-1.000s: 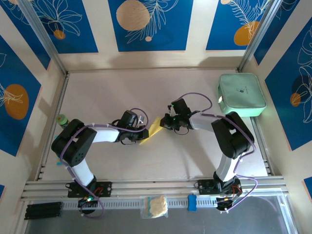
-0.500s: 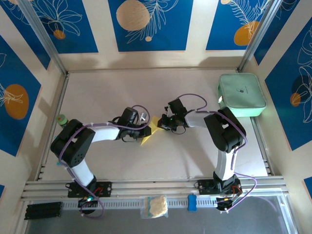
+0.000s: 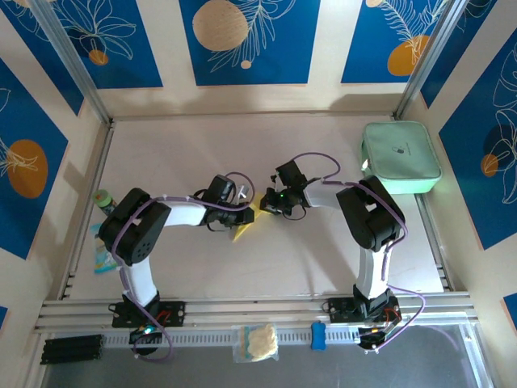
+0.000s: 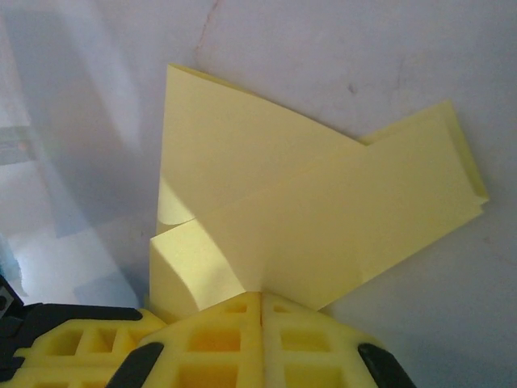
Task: Fold a paper plane with a square sheet of paper (pick it up from the middle)
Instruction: Fold the wing for the fifth time at the center of the table, then turn over the paper at the center of the table.
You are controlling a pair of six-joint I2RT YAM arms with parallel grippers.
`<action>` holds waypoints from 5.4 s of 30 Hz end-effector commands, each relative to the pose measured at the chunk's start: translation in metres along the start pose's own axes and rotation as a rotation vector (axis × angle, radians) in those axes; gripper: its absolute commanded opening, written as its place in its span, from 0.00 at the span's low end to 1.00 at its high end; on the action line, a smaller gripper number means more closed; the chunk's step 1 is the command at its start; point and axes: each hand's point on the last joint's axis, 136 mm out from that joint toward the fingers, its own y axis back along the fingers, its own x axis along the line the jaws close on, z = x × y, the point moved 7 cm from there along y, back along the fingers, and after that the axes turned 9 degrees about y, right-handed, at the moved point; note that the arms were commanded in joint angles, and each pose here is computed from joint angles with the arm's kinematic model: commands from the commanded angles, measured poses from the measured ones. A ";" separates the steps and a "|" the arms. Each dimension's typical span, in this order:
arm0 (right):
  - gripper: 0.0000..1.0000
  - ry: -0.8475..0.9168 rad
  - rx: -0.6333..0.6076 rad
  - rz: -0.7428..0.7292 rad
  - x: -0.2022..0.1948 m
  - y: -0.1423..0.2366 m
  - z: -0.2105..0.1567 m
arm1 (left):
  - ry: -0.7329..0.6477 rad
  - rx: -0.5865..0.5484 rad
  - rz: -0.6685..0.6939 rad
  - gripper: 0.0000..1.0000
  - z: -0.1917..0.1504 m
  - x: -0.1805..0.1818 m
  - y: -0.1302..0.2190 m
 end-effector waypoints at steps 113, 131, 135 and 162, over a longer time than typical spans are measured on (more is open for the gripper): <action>0.00 0.214 -0.031 0.123 0.110 0.004 -0.007 | 0.164 -0.474 0.146 0.95 -0.001 0.042 0.160; 0.01 0.119 0.035 0.137 0.061 -0.018 -0.023 | 0.246 -0.229 -0.086 0.43 0.011 0.036 0.102; 0.01 0.118 0.039 0.136 0.061 -0.019 -0.024 | 0.261 -0.210 -0.084 0.36 0.013 0.039 0.095; 0.18 0.083 0.060 0.136 0.044 -0.015 -0.017 | 0.295 -0.187 -0.084 0.00 0.026 0.045 0.079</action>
